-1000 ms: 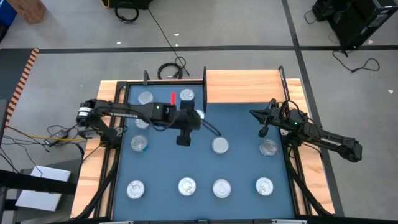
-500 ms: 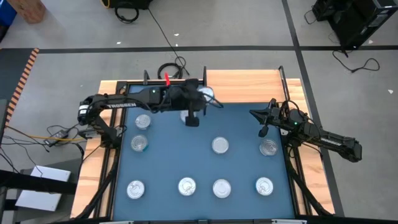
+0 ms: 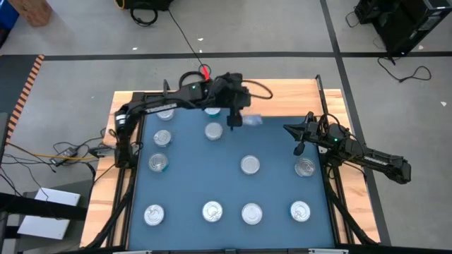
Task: Stack canned seafood by type on shelf
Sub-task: Put the middle blue tuna can on the shelf
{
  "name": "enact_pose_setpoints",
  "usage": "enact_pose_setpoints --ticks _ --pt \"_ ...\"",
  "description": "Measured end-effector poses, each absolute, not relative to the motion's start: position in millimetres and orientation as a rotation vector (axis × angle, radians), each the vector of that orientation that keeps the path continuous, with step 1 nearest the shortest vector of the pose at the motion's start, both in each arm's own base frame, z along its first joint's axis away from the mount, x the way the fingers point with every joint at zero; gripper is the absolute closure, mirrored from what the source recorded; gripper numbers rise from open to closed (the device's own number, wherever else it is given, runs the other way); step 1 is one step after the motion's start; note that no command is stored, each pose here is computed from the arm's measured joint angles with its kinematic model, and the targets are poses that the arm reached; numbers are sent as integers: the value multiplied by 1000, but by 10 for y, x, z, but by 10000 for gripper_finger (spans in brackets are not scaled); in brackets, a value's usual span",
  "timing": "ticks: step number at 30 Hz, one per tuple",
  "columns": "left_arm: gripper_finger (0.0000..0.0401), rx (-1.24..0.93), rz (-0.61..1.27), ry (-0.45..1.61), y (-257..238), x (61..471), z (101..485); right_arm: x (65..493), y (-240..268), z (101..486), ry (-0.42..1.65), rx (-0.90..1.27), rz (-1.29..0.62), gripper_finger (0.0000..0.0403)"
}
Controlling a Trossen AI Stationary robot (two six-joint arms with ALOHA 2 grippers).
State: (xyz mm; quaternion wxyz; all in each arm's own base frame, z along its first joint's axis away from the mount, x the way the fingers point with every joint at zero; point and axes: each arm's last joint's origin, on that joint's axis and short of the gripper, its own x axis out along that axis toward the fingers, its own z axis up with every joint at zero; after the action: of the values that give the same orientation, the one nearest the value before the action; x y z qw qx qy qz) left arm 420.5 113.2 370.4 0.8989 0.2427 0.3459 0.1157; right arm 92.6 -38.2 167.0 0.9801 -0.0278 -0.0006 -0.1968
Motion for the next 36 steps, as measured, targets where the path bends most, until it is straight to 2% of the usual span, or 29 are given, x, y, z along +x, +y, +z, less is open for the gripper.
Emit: enact_pose_setpoints --ticks 5,11,17,28,36 --pt "401 482 219 765 1264 4362 3612 925 -383 1670 -1 -56 -396 375" --pt "401 457 170 780 1220 4350 3608 925 -382 1670 -1 -56 -396 375" --pt "401 392 45 687 1019 4400 3609 925 -383 1671 -2 -56 -396 375" --pt "401 439 -10 510 610 4564 3126 925 -383 1677 -8 -58 -397 375" --pt "401 408 -69 323 285 4262 2815 926 -383 1676 -7 -57 -397 375"
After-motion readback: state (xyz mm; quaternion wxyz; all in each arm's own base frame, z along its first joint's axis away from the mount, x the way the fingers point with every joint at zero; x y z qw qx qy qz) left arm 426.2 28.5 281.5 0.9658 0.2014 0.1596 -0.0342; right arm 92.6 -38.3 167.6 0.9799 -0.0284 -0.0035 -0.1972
